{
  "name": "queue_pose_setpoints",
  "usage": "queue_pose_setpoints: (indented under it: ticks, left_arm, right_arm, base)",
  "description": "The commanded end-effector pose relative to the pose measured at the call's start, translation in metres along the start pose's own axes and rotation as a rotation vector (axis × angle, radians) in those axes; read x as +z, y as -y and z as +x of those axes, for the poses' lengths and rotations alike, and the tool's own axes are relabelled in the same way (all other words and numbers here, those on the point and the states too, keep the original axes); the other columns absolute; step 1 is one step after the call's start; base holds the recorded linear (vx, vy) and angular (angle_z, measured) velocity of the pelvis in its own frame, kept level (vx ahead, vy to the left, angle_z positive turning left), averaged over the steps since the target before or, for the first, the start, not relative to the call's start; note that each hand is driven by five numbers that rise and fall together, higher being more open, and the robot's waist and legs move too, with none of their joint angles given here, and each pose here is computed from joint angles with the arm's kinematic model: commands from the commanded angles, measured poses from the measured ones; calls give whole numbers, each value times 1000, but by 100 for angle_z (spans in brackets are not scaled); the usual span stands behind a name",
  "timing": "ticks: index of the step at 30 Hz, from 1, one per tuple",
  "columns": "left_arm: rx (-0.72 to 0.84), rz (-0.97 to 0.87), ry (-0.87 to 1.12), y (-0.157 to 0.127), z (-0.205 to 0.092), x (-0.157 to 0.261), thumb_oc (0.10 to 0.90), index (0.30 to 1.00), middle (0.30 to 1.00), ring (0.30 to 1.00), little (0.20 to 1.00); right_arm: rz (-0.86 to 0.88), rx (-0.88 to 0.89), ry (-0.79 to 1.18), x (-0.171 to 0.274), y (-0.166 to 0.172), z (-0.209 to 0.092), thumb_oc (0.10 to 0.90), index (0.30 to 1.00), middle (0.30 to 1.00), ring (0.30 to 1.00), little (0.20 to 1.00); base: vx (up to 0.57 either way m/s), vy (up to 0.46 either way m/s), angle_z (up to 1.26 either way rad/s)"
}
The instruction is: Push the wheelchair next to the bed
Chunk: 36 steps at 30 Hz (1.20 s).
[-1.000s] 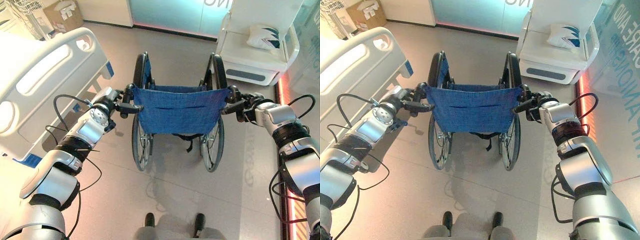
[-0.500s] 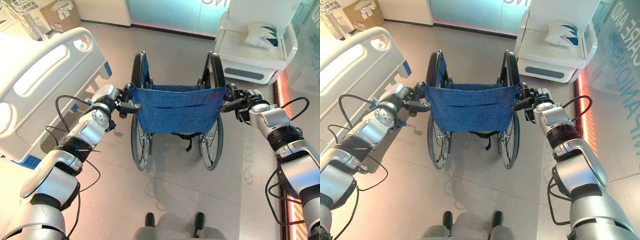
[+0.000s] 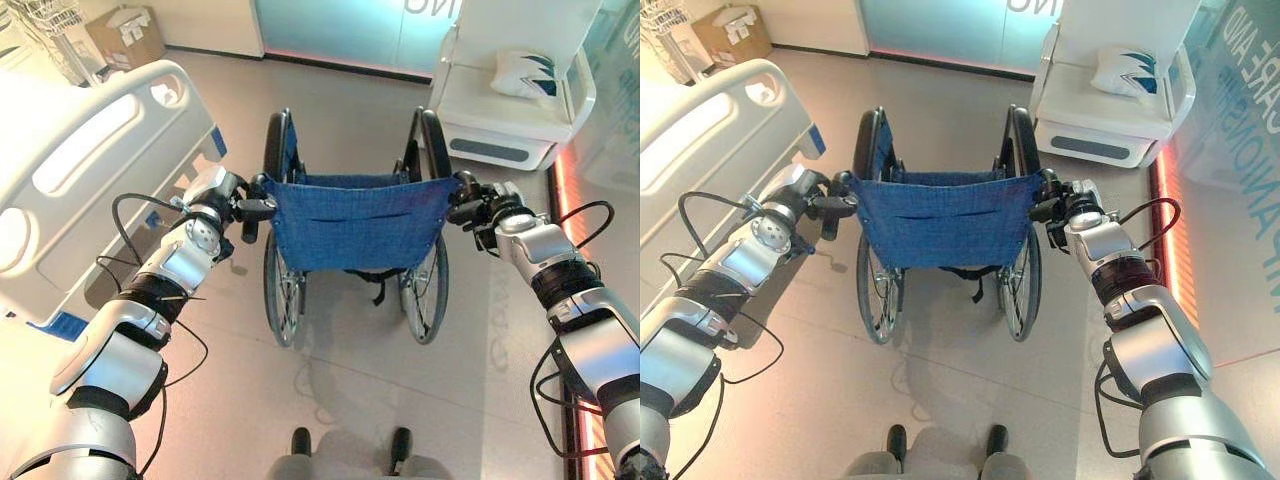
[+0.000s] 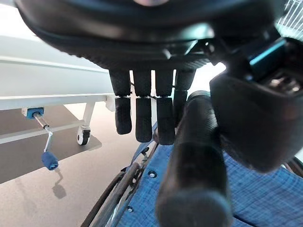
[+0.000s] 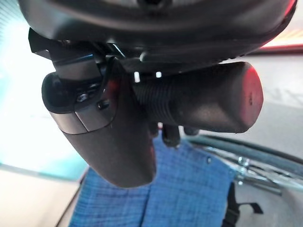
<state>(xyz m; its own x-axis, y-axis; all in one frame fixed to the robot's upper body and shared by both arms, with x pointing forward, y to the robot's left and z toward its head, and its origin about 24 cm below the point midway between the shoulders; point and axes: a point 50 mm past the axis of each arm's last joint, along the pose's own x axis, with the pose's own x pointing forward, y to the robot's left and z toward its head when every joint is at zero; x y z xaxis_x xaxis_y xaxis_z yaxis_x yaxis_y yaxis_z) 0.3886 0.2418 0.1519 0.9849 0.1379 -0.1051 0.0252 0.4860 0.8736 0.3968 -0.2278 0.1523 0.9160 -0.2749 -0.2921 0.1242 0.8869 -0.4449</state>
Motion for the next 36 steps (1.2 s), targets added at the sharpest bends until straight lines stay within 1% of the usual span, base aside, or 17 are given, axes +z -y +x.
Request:
queue_pose_setpoints:
  ticks: [1,8,17,21,23,24,25,26,32,36]
  left_arm:
    - [-72,89,11,5,8,14,400,300,300,300,300]
    - [-134,152,-22,10,8,10,400,300,300,300,300]
    - [-270,228,-52,27,7,1,400,300,300,300,300]
    - [-305,240,-66,33,5,-3,400,300,300,300,300]
    - [-348,249,-98,36,4,-7,400,300,300,300,300]
    - [-381,253,-122,38,3,-10,438,356,356,356,356]
    - [-405,262,-141,41,2,-13,582,573,573,573,573]
    - [-430,257,-165,43,1,-16,800,900,900,900,900]
    - [-465,234,-209,52,-1,-23,800,900,900,900,900]
    - [-414,233,-196,50,0,-22,800,900,900,900,900]
  right_arm:
    - [-85,-12,142,37,16,-2,400,300,300,300,300]
    - [-99,-28,173,45,19,-4,400,300,300,300,300]
    - [-69,-42,193,51,17,-6,400,300,300,300,300]
    - [-63,-51,191,50,17,-6,400,300,300,300,300]
    - [-62,-57,188,49,19,-6,400,300,300,300,300]
    - [-60,-60,187,49,20,-6,400,300,300,300,300]
    - [-60,-64,187,50,21,-6,400,300,300,300,300]
    - [-61,-68,189,50,22,-7,400,300,300,300,300]
    - [-64,-80,196,56,24,-9,400,300,300,300,300]
    - [-62,-89,192,55,26,-9,400,300,300,300,300]
  base:
    - [0,0,0]
    - [-9,-2,-1]
    - [0,0,0]
    - [0,0,0]
    - [0,0,0]
    - [0,0,0]
    - [0,0,0]
    - [0,0,0]
    - [0,0,0]
    - [0,0,0]
